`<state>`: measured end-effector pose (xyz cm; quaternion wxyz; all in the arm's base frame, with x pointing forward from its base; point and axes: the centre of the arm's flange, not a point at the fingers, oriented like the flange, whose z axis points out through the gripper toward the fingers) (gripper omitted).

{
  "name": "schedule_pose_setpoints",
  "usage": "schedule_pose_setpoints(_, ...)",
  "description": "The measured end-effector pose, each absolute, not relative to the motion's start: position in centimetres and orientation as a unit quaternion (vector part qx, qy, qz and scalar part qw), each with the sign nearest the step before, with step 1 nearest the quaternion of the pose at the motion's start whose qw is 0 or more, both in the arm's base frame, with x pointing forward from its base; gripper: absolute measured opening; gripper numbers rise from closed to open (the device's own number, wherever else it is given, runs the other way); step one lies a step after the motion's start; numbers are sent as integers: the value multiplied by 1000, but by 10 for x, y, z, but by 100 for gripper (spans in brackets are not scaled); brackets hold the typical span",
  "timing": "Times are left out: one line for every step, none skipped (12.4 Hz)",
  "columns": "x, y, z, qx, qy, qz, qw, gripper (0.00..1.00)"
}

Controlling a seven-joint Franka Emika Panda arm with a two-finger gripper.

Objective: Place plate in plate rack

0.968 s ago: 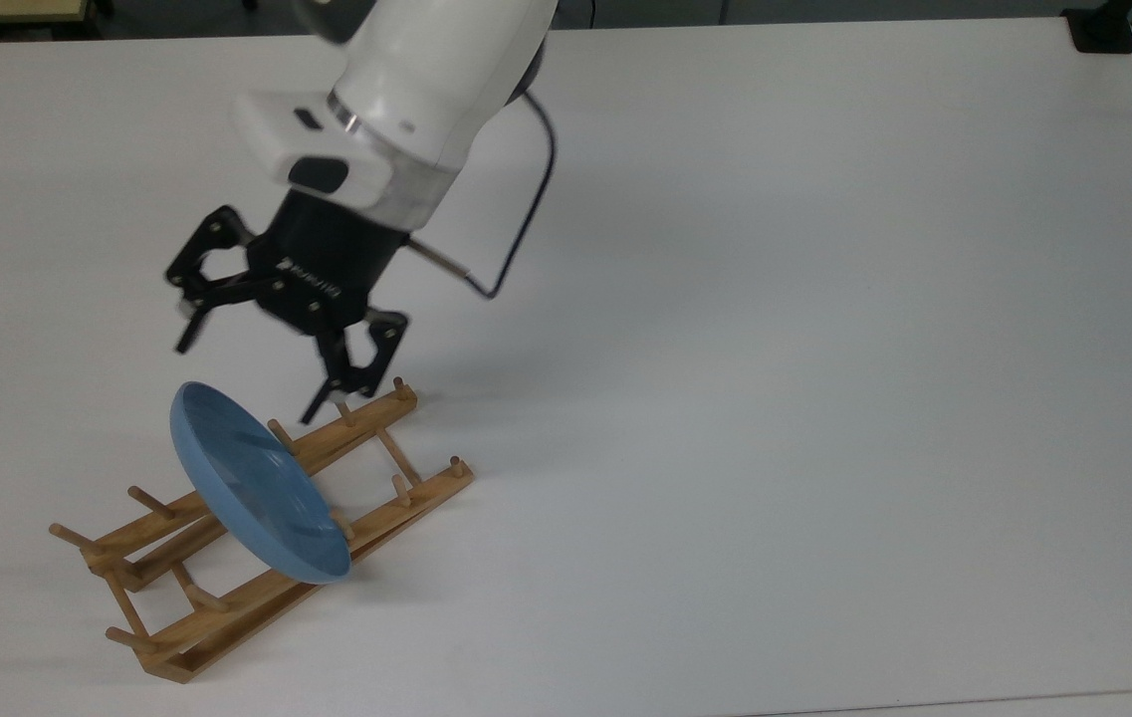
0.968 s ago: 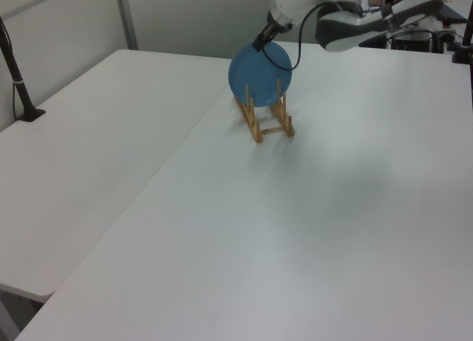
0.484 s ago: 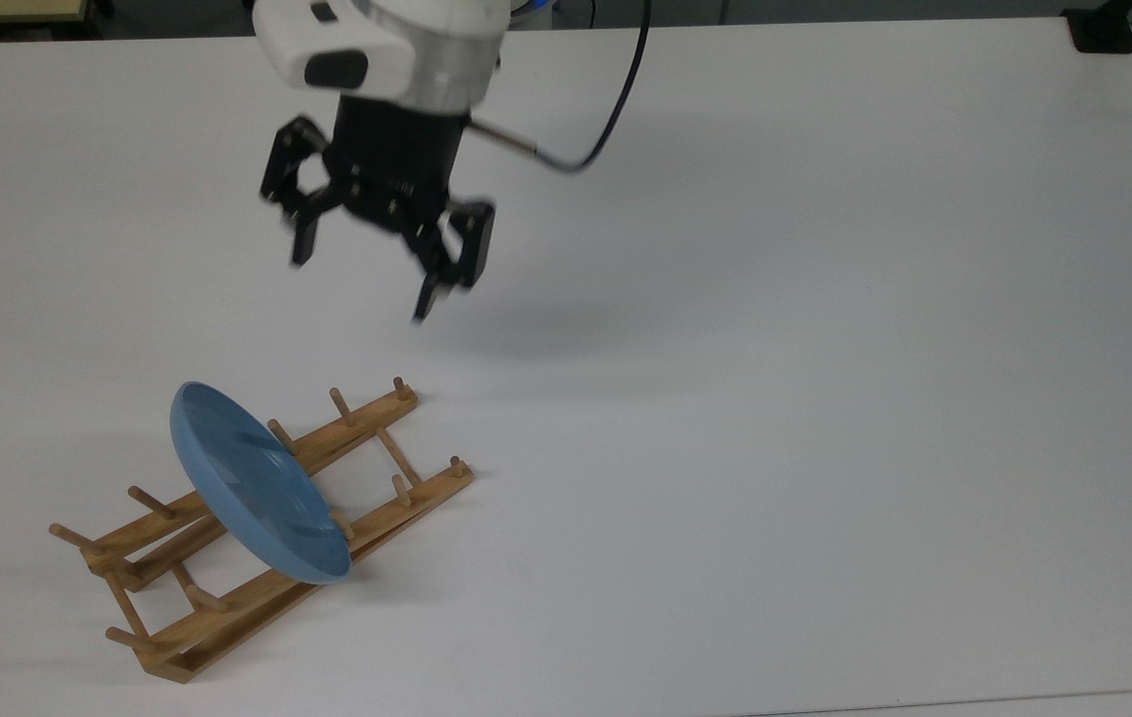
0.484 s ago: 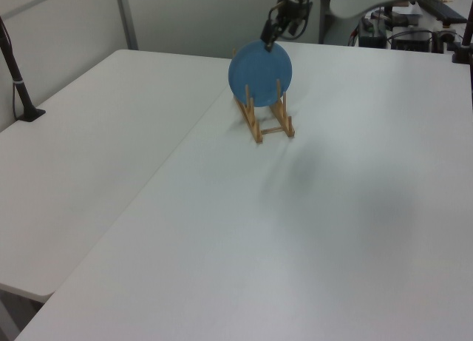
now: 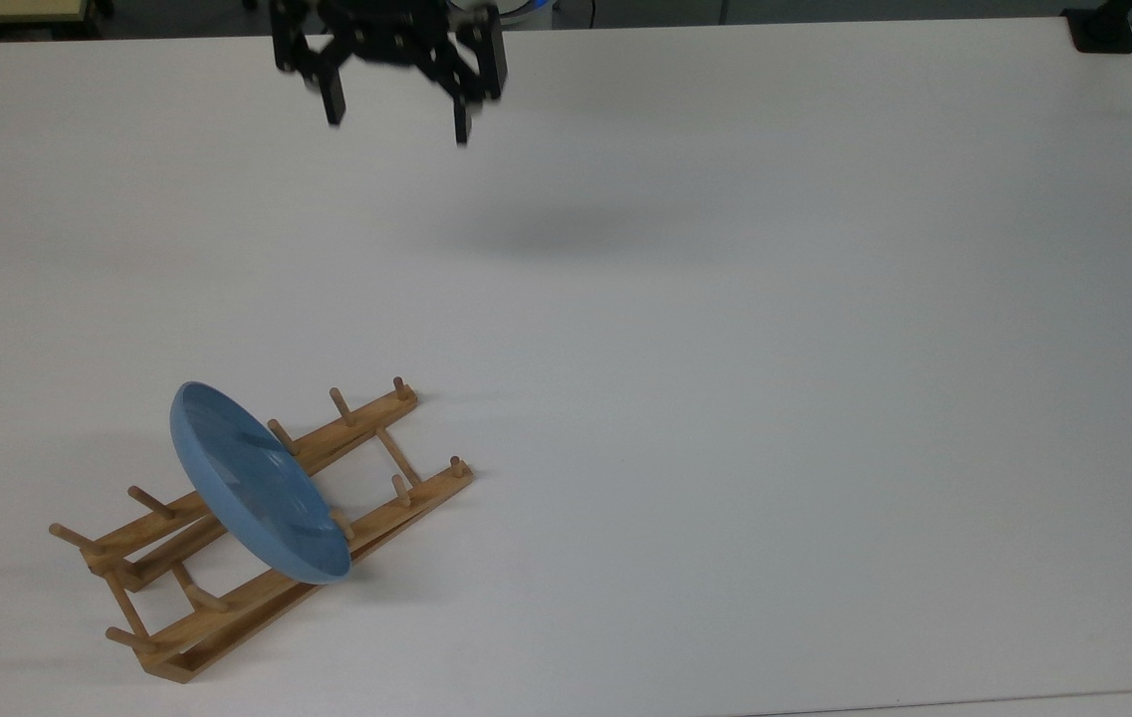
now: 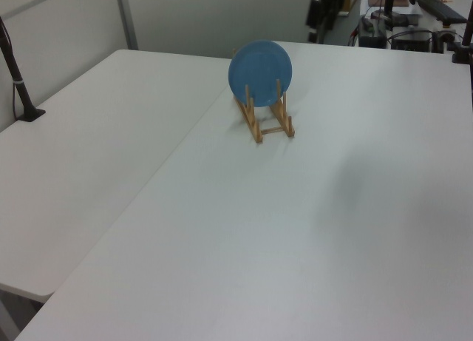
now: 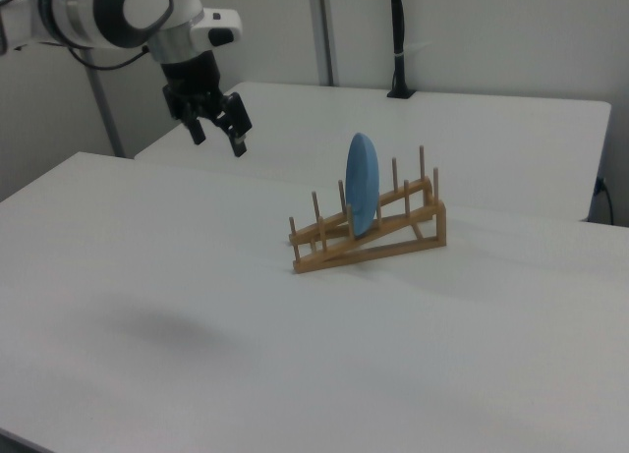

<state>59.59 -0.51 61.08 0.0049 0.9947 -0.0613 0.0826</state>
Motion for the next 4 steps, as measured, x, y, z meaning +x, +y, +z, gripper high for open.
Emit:
schedule_pose_setpoints(583,-7,609,996,-58,73,2,100)
schedule_pose_setpoints(570,-7,606,997,-56,60,1,100)
schedule_pose_setpoints(556,-7,603,998,-56,42,2,100)
schedule_pose_setpoints(549,-8,600,998,-56,34,2,100)
